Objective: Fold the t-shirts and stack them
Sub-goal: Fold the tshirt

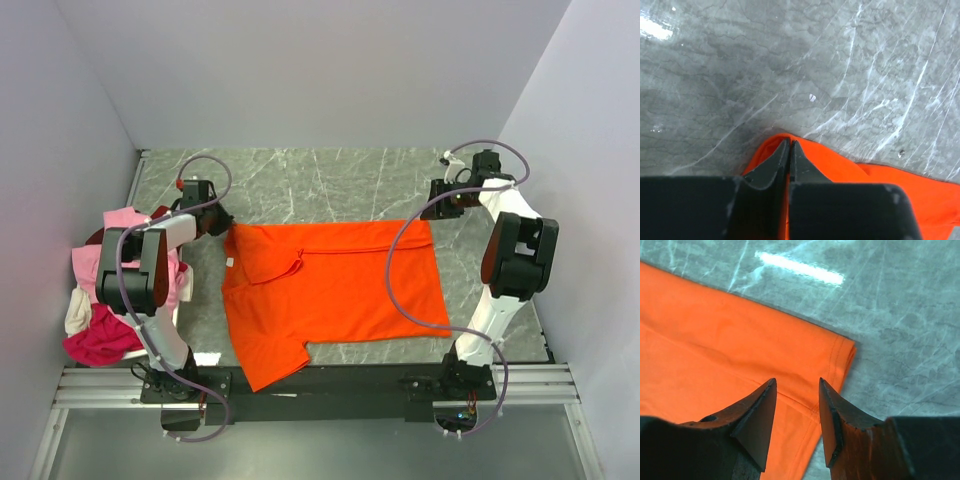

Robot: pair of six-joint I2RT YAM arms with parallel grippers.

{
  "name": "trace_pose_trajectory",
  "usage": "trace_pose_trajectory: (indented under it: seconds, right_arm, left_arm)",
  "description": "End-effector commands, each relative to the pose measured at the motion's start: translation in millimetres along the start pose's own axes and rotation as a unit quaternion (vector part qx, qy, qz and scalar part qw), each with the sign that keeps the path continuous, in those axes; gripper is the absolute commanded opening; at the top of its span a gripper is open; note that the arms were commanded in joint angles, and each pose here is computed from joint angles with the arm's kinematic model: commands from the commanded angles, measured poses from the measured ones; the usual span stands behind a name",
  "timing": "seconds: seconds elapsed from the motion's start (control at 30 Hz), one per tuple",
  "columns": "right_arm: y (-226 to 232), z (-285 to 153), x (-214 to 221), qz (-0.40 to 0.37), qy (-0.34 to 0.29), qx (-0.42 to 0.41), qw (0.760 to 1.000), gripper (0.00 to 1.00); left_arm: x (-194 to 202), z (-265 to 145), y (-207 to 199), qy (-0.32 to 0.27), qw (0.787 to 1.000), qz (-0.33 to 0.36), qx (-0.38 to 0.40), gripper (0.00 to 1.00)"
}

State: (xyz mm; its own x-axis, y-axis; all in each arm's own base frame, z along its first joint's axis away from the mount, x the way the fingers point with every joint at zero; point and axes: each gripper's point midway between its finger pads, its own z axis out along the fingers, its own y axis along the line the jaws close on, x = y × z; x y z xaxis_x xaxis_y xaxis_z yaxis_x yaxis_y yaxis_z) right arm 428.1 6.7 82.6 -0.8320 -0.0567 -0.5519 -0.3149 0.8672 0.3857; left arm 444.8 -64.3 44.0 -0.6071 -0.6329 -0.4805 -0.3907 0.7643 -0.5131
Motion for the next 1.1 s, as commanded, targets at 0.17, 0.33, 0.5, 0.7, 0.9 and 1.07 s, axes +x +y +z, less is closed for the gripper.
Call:
trace_pose_trajectory:
  seconds: [0.17, 0.33, 0.5, 0.7, 0.9, 1.07]
  right_arm:
    - [-23, 2, -37, 0.039, -0.047, 0.059, 0.996, 0.45]
    - [-35, 11, -36, 0.066, -0.031, 0.072, 0.995, 0.44]
    - [-41, 23, -26, 0.079, -0.004, 0.068, 0.995, 0.41]
    - [-38, 40, -9, 0.078, 0.042, 0.058, 0.994, 0.39]
    - [-31, 49, -1, 0.067, 0.067, 0.053, 0.994, 0.39]
    - [-32, 51, 1, 0.070, 0.074, 0.055, 0.993, 0.27]
  left_arm:
    - [-14, -5, 4, -0.024, 1.000, -0.010, 0.005, 0.00]
    - [-12, -5, 4, -0.022, 1.000, -0.012, 0.011, 0.00]
    - [-9, -3, 2, -0.015, 1.000, -0.016, 0.021, 0.00]
    - [-10, -4, -1, -0.016, 0.999, -0.015, 0.027, 0.00]
    - [-14, -4, -4, -0.016, 0.999, -0.013, 0.029, 0.01]
    - [-17, -3, -5, -0.018, 0.999, -0.015, 0.030, 0.00]
